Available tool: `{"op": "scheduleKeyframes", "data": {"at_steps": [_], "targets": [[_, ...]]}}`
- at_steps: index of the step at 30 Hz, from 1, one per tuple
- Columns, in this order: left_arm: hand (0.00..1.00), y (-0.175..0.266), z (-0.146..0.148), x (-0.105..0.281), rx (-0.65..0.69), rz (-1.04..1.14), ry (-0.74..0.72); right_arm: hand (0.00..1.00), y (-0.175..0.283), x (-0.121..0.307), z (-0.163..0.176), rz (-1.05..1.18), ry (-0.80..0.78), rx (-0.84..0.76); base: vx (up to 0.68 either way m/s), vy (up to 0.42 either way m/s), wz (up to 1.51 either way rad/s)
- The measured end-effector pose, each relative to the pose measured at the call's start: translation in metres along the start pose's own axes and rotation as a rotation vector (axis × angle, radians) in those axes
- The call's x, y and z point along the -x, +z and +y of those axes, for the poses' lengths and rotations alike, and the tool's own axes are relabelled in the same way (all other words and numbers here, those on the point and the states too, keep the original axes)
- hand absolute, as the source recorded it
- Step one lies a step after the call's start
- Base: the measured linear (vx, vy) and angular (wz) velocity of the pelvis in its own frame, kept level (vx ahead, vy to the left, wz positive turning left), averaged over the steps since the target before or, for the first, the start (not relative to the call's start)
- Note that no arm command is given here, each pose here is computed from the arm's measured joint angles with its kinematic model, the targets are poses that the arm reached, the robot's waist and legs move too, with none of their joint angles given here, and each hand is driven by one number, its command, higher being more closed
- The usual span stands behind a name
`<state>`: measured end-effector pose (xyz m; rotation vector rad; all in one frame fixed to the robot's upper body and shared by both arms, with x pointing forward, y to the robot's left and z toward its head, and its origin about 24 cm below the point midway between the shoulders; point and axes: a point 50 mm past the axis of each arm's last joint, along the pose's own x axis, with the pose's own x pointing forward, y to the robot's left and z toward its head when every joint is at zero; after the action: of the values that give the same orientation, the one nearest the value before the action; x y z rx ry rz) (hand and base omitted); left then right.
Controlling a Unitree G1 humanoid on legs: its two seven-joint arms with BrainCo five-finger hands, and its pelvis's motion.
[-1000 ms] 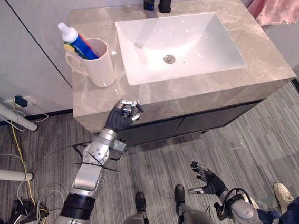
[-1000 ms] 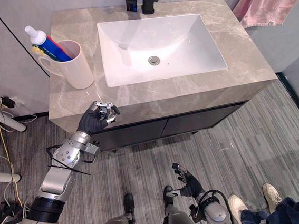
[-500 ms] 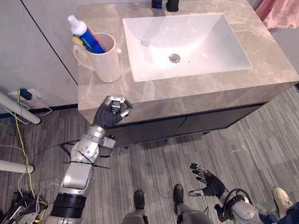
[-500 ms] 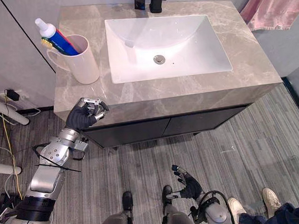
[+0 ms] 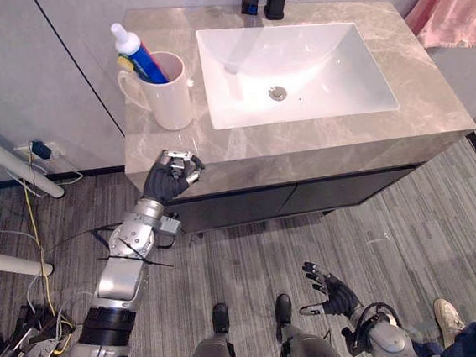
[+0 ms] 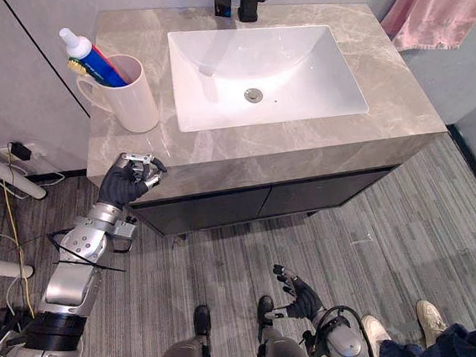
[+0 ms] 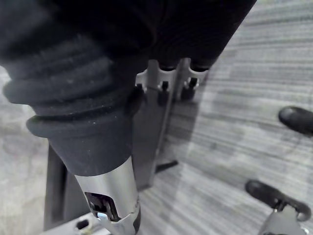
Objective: Organize washtable
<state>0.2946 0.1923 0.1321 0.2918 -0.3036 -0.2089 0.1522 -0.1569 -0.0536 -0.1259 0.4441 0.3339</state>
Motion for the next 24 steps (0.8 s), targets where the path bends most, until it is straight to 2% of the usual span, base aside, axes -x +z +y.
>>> {"op": "scheduleKeyframes", "data": {"at_steps": [4,6,9,12,24], "targets": [[1.00,0.001,0.001,-0.002,-0.001,-0.004,0.012,0.00,0.000,0.000,0.001,0.000,0.005,0.000,0.00,0.000,0.00],[1.00,0.012,0.009,-0.012,-0.010,-0.050,0.063,0.00,0.000,-0.001,0.005,0.001,0.021,0.001,0.00,-0.005,0.06],[1.00,0.063,0.052,-0.036,-0.103,-0.224,0.213,0.00,0.001,-0.002,0.012,-0.004,0.044,-0.006,0.00,-0.027,0.02],[1.00,0.101,0.068,-0.045,-0.137,-0.364,0.256,0.00,-0.001,-0.001,0.012,0.002,0.039,-0.009,0.05,-0.020,-0.05],[1.00,0.093,0.074,-0.048,-0.131,-0.325,0.274,0.00,0.000,-0.003,0.020,-0.004,0.065,-0.016,0.01,0.005,0.01]]}}
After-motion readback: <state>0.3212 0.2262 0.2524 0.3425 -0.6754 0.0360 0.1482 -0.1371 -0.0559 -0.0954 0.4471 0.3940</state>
